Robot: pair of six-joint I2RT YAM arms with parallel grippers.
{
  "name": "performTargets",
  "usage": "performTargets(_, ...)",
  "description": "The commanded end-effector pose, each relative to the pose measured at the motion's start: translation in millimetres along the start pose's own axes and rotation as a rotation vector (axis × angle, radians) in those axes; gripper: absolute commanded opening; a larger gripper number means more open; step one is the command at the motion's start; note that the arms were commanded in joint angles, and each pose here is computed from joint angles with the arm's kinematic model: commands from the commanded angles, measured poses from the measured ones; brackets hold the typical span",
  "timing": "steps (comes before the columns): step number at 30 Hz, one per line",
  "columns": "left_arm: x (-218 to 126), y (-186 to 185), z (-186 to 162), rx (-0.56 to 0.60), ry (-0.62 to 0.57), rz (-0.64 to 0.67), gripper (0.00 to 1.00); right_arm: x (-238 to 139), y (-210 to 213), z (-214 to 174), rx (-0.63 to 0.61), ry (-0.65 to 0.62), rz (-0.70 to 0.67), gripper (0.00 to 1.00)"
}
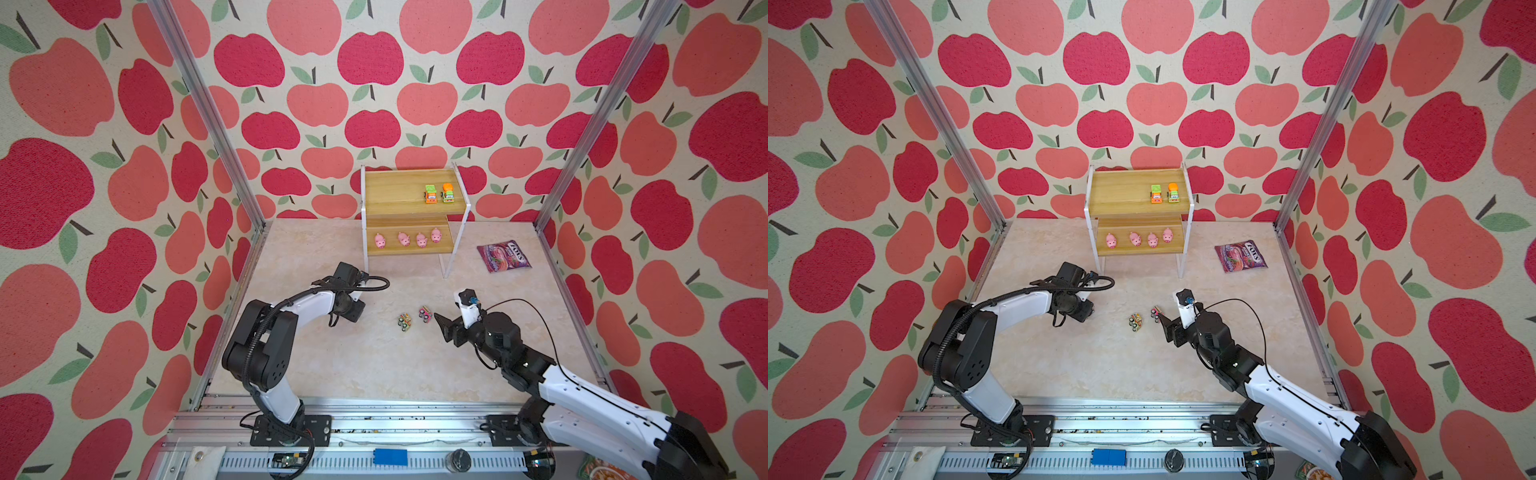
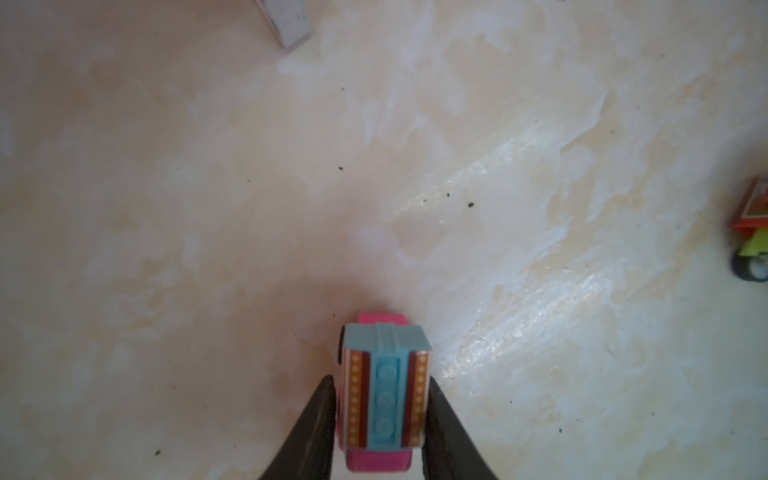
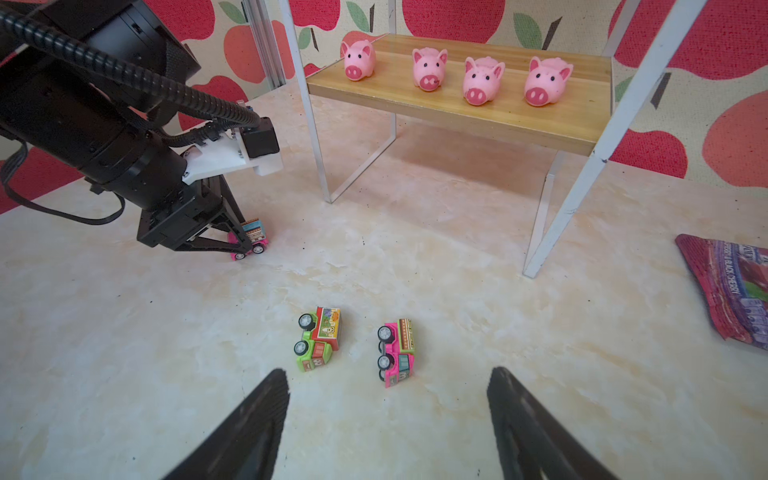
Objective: Place and organize the plastic toys onto the shelf
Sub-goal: 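Close the left gripper on the pink-and-blue car and lift it, then carry the pink-and-blue car with the left gripper up to the top shelf tier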
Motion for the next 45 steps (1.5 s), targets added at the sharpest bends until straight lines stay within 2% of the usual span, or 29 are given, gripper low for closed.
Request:
performTargets(1, -2.8, -0.3, 2.4, -0.001, 0.013, 0.022, 0.3, -3.7, -1.4, -2.7, 0.003, -0.011, 0.001, 0.79)
performTargets(6, -18.6, -6.7, 5.5, -0.004, -0.015, 0.036, 0.25, -5.6, -3.2, -4.0, 0.004, -0.006, -0.012, 0.79)
performTargets(13, -62.7, -28.2, 2.7, -0.038, -0.038, 0.031, 0.24, -8.8, -7.5, -1.6, -0.003, 0.003, -0.036, 0.79)
performTargets(23, -170.7, -80.8, 16.3, -0.054, -0.157, -0.054, 0.26, -23.5, -20.8, 10.1, -0.031, 0.019, -0.095, 0.78)
performTargets(30, -238.4, -118.8, 60.4, -0.056, -0.237, -0.103, 0.27, -37.0, -28.7, 23.5, -0.054, 0.005, -0.132, 0.78)
performTargets(36, -269.2, -135.2, 109.1, -0.052, -0.295, -0.129, 0.26, -45.2, -31.6, 32.3, -0.049, -0.005, -0.14, 0.78)
performTargets(41, -287.4, -134.9, 148.5, -0.059, -0.374, -0.111, 0.26, -47.0, -31.8, 36.9, -0.049, 0.01, -0.127, 0.78)
performTargets(45, -303.8, -118.4, 171.5, -0.134, -0.477, -0.152, 0.26, -45.7, -30.6, 37.7, -0.04, 0.024, -0.11, 0.78)
Point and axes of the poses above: each gripper's point midway between its finger pads, its own x axis out along the fingers, its own y axis along the line the jaws close on, z = x × y, the point moved 8 cm from there along -x, back along the fingers, and after that the axes turned 15 degrees about -x, right-handed, at the moved point
